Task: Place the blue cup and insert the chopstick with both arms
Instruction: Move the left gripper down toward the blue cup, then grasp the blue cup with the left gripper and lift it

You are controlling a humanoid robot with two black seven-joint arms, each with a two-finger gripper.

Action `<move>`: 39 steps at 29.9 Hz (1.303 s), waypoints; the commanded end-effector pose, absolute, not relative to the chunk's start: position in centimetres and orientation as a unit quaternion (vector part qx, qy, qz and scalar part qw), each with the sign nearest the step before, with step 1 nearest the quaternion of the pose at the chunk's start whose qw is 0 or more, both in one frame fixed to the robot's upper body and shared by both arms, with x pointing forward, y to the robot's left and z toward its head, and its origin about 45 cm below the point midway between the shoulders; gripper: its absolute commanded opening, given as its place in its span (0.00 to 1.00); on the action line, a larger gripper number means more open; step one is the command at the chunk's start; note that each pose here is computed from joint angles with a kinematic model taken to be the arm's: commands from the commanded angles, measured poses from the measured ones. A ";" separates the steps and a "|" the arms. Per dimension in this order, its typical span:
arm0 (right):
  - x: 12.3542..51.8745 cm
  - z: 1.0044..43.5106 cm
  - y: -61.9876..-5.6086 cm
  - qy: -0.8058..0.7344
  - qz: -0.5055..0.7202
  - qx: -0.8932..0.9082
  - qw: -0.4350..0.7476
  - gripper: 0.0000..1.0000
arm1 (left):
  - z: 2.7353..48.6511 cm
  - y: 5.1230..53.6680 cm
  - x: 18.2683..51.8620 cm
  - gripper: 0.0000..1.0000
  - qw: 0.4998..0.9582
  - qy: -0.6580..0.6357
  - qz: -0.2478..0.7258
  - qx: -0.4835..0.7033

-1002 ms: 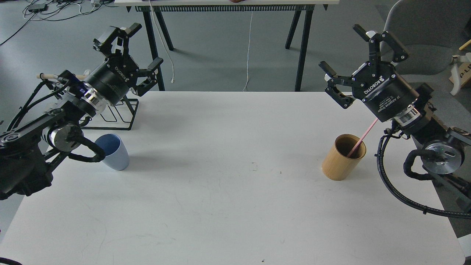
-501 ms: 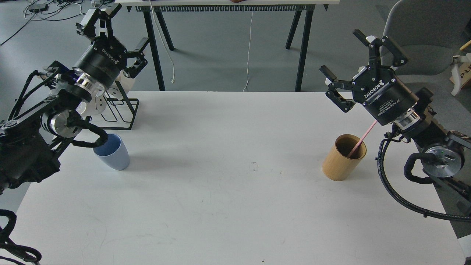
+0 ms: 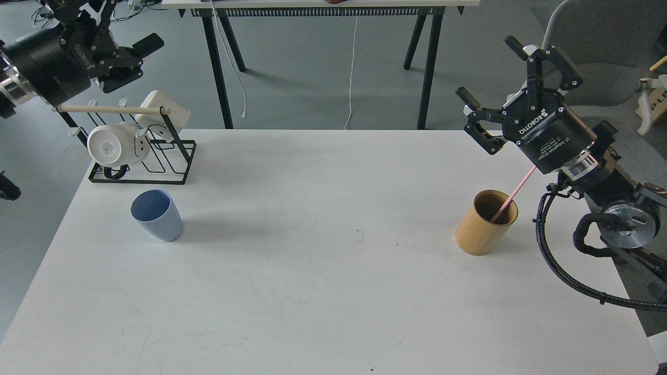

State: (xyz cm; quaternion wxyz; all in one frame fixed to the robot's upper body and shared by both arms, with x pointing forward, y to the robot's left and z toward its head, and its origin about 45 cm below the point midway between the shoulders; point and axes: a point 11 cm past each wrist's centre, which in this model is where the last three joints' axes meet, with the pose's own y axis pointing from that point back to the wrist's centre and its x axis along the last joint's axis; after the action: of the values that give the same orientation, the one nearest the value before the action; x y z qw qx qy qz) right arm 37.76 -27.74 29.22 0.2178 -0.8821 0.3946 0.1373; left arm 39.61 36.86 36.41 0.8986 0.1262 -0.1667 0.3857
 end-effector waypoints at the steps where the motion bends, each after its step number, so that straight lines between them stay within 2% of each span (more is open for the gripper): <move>1: 37.8 29.1 -27.8 0.396 0.137 -0.882 0.217 0.94 | 33.4 39.5 37.0 0.99 0.879 -0.204 0.330 0.276; 8: 37.5 28.3 -28.0 0.401 0.144 -0.880 0.211 0.94 | 25.9 43.3 34.3 1.00 0.842 -0.182 0.277 0.426; 17: 37.1 27.3 -28.6 0.409 0.152 -0.876 0.206 0.94 | 19.4 46.4 37.1 0.99 0.774 -0.203 0.253 0.544; 21: 37.0 27.2 -28.8 0.412 0.153 -0.875 0.202 0.94 | 17.9 46.9 37.5 0.99 0.756 -0.207 0.238 0.574; 28: 37.0 27.0 -28.8 0.413 0.154 -0.874 0.203 0.94 | 16.9 47.1 37.4 0.99 0.749 -0.206 0.233 0.585; 39: 37.2 26.7 -29.3 0.421 0.153 -0.872 0.199 0.94 | 14.8 48.3 35.9 0.97 0.731 -0.212 0.214 0.612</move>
State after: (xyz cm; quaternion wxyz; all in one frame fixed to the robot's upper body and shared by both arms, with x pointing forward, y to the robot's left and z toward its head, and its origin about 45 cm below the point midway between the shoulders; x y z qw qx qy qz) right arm 37.19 -29.18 26.73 0.1996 -0.8720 0.4197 0.1538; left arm 36.17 48.31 15.18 0.7309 0.6116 -0.2127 0.2156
